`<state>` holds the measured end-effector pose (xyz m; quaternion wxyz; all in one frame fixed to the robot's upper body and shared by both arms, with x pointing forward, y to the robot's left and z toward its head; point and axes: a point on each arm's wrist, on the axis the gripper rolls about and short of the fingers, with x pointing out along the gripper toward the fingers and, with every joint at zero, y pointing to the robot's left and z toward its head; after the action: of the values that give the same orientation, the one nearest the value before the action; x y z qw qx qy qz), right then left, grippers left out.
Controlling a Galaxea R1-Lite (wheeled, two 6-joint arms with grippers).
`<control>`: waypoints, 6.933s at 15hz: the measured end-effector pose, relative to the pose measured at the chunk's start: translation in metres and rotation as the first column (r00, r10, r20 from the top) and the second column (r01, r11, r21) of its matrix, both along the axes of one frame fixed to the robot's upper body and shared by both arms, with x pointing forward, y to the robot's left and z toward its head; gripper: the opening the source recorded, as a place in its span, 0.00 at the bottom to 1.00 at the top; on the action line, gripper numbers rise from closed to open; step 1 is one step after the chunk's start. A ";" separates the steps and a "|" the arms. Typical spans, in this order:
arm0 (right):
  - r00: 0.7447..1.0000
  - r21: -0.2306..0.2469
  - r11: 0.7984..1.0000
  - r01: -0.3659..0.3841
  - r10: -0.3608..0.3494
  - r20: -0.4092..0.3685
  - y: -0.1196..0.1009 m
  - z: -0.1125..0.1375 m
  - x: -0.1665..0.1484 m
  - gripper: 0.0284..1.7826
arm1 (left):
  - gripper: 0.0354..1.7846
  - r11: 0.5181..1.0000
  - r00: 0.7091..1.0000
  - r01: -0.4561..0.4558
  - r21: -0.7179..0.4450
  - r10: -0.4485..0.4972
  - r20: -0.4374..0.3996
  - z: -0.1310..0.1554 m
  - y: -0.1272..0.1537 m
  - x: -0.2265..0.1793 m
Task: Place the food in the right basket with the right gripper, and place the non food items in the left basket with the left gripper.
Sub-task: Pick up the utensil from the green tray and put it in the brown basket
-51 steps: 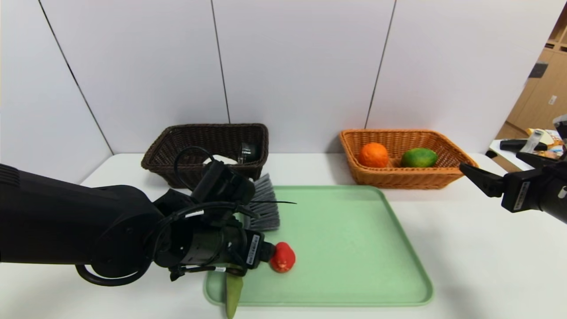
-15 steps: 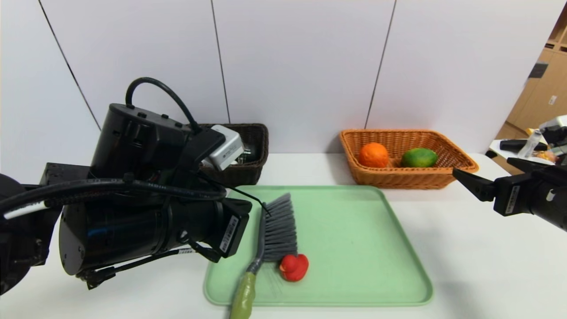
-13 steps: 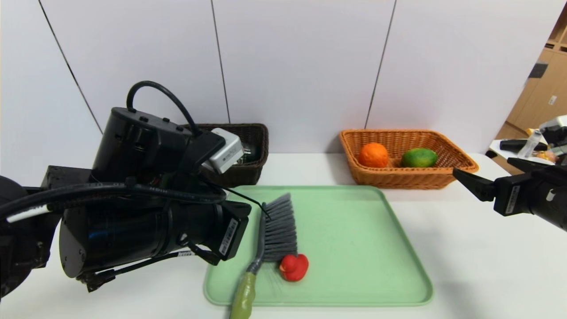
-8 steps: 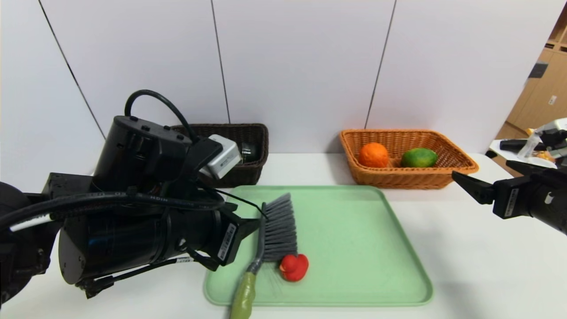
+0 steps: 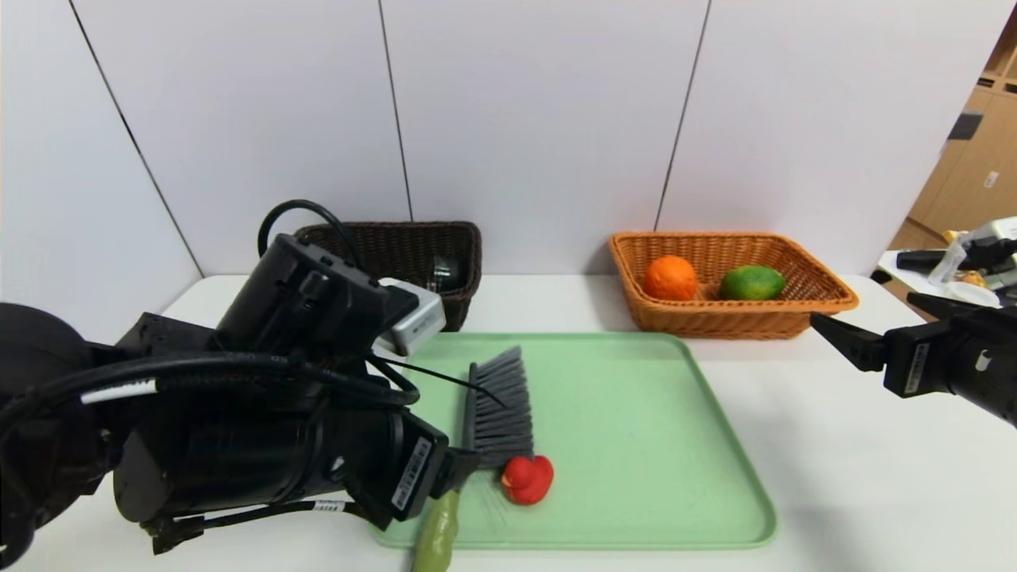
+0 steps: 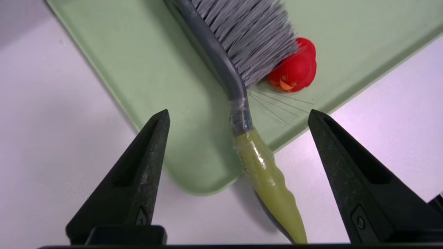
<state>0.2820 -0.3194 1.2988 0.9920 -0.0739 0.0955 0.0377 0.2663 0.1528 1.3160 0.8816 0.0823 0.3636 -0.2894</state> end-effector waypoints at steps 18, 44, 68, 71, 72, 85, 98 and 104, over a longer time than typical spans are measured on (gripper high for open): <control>1.000 0.003 1.000 -0.015 0.015 -0.016 0.000 -0.004 0.000 0.95 | 0.89 0.981 0.981 0.024 0.190 0.014 -0.195 -0.056 -0.047 0.026; 1.000 0.005 1.000 -0.012 0.012 -0.016 -0.001 -0.004 0.000 0.95 | 0.14 0.995 0.994 0.039 0.087 -0.047 0.103 -0.007 -0.029 0.030; 1.000 0.032 0.999 -0.003 0.004 -0.013 -0.002 -0.012 -0.004 0.95 | 0.14 0.701 0.669 0.206 0.682 -0.610 0.426 0.075 0.130 0.196; 1.000 0.032 0.999 -0.003 0.003 -0.009 -0.002 -0.011 -0.004 0.95 | 0.14 0.697 0.673 0.219 0.683 -0.614 0.411 0.060 0.128 0.217; 1.000 0.034 0.999 -0.002 0.002 -0.006 -0.002 -0.011 -0.004 0.95 | 0.14 0.697 0.676 0.221 0.683 -0.614 0.408 0.055 0.128 0.222; 0.997 0.055 0.998 -0.004 0.000 0.076 -0.002 -0.005 -0.002 0.95 | 0.14 0.698 0.691 0.230 0.678 -0.608 0.391 0.027 0.129 0.246; 0.998 0.052 0.999 -0.005 0.002 0.058 -0.002 -0.010 -0.002 0.95 | 0.14 0.706 0.696 0.235 0.668 -0.602 0.391 0.021 0.129 0.249; 0.999 0.052 0.999 -0.004 0.001 0.052 -0.002 -0.011 -0.001 0.95 | 0.35 0.704 0.707 0.222 0.675 -0.592 0.386 0.023 0.129 0.246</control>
<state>0.2809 -0.3211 1.2878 0.9957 -0.0490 0.0683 0.0396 0.5126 0.2820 1.3394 0.7862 0.5139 0.1190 -0.3220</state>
